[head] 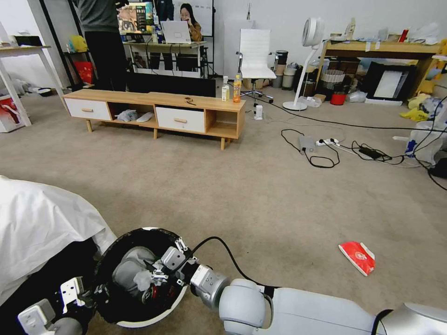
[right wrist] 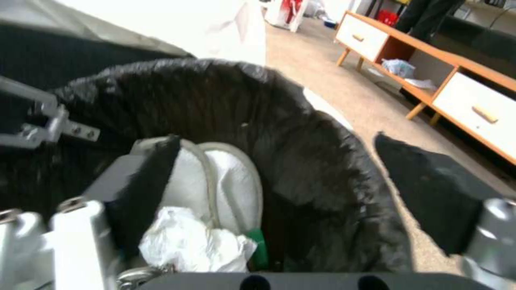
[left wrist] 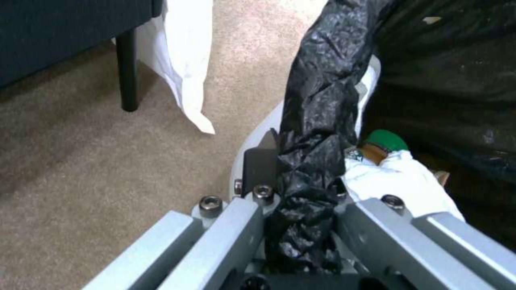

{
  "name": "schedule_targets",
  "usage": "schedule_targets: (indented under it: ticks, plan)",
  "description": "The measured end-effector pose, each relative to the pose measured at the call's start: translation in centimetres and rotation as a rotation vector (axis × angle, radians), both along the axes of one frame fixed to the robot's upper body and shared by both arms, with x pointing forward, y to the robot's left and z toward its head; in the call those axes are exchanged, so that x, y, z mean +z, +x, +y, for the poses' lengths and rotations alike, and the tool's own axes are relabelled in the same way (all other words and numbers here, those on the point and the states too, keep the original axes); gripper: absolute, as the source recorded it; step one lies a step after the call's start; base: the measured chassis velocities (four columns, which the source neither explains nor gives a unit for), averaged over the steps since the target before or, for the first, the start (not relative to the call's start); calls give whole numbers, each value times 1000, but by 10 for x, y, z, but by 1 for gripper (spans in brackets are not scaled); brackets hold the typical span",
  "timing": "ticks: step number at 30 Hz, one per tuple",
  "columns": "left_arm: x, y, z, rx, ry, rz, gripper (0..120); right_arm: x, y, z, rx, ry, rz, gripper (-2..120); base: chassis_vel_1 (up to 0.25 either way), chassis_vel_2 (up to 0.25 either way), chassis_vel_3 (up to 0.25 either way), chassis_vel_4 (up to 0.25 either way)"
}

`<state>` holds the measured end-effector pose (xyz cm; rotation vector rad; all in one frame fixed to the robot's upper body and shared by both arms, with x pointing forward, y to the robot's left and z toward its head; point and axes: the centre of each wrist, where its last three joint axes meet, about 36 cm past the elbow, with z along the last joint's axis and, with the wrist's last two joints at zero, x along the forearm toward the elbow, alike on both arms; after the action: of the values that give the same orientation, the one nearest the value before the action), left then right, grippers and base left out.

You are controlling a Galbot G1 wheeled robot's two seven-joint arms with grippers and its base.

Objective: Pick up the trash bin and place the garbage on the floor into it.

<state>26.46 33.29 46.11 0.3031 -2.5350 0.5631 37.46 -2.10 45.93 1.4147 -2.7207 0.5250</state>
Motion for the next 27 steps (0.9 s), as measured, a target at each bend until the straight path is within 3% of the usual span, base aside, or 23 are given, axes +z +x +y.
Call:
schedule_targets:
  ticks: [14, 27]
  plan:
    - [-1, 0, 0, 2, 2, 5, 1, 21, 2, -8, -17, 35, -22, 100, 0, 0, 0, 0]
    - [1, -3, 4, 3, 15, 6, 1, 48, 28, -62, -219, 147, -30, 100, 0, 0, 0, 0]
